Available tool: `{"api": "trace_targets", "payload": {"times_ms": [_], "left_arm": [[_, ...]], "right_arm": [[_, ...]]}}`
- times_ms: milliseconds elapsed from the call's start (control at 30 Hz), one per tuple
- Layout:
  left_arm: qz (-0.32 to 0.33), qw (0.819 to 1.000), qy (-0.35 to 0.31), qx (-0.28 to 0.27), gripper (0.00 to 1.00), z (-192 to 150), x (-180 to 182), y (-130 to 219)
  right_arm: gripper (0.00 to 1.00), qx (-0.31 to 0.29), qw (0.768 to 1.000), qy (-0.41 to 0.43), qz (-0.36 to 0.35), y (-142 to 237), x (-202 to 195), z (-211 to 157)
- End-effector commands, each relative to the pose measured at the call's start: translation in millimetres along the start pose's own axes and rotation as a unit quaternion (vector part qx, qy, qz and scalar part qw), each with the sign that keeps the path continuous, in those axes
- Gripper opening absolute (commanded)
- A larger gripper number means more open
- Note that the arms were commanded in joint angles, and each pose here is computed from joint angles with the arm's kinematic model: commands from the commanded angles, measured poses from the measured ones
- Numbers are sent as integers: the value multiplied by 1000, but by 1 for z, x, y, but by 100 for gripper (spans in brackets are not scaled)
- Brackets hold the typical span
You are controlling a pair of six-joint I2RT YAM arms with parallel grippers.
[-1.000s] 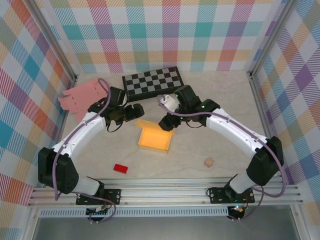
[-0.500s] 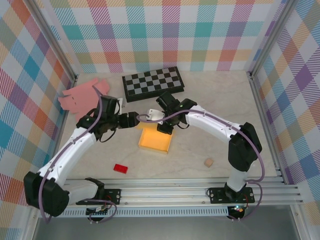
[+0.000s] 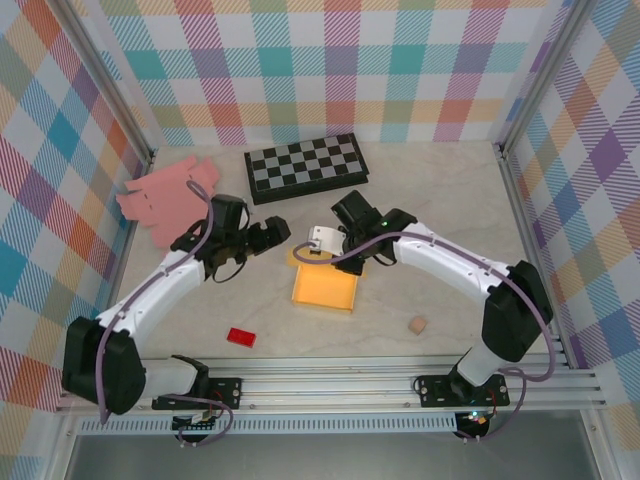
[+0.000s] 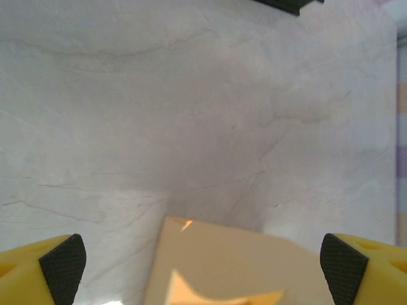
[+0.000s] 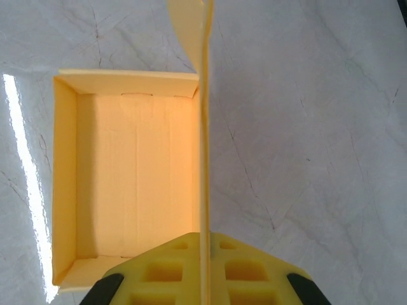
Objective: Fold the paper box
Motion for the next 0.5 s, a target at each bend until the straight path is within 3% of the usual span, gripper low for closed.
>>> {"api": "trace_targets", "payload": {"times_ms": [0, 167, 467], "left_arm": [[-5, 995, 101, 10, 97, 13, -12, 3], [11, 989, 143, 18, 97, 4, -23, 3], [39, 987, 131, 86, 94, -28, -32, -38]], "right_arm": [[6, -64, 997, 23, -39, 8, -5, 13], [7, -80, 993, 21, -84, 6, -9, 10], [7, -103, 990, 10, -92, 9, -11, 17]]}}
Point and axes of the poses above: each hand's point on the last joint's axis, 136 mm out from that joint toward the fingers, its own y axis back along the fingers, its own x axis along the line the jaws close on, z = x × y, the point moved 5 cm from there along y, back along the fingers, and after that the axes turned 8 degrees about -y, right-handed, at the moved point
